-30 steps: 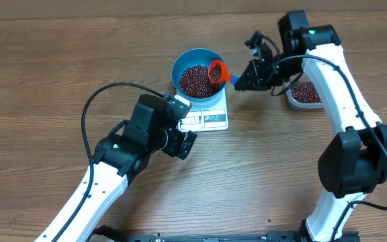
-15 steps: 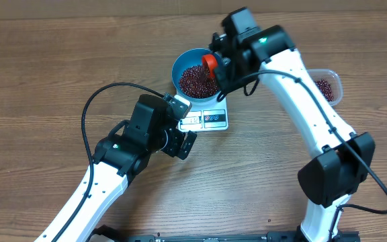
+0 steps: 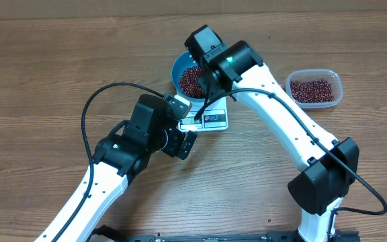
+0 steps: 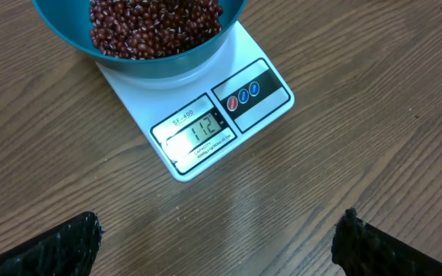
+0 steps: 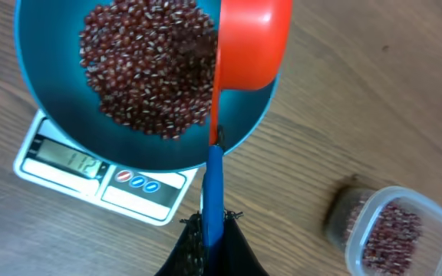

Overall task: Scoop item into bowl and weigh 150g on scale
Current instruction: 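Tilt the scoop with the right gripper, pouring beans into the bowl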

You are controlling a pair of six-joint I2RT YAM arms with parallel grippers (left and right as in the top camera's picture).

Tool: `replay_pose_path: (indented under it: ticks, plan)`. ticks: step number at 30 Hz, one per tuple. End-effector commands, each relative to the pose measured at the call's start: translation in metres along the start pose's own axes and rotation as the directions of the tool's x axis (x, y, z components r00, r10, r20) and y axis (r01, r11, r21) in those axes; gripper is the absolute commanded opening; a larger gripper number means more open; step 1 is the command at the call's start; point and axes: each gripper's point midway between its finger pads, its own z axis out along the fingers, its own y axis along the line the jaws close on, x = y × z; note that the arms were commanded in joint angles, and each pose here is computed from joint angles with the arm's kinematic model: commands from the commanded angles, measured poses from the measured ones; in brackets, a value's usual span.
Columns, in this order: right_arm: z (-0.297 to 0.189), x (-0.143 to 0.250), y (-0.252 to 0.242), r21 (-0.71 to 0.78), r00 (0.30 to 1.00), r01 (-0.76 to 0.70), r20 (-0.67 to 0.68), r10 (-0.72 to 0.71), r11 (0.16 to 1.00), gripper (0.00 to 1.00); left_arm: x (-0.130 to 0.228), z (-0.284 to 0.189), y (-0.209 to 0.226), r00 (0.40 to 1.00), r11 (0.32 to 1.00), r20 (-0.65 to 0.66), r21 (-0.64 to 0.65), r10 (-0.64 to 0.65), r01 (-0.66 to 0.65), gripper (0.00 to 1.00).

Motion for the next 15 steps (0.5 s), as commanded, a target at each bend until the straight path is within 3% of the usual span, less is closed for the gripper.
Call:
replay_pose_path:
  ticks: [1, 15]
  plan:
    - [-0.0078, -0.0114, -0.0116, 0.076, 0.999, -0.018, 0.041, 0.015, 0.997, 0.04, -0.0081, -0.0032, 0.0028, 1.0, 1.0, 0.018, -0.01, 0.007, -0.007, 1.0]
    - [-0.0165, -0.0119, -0.011, -0.013, 0.997, -0.044, 0.061, 0.045, 0.999, 0.04, -0.0081, -0.003, 0.0028, 1.0, 1.0, 0.017, -0.01, 0.007, -0.007, 1.0]
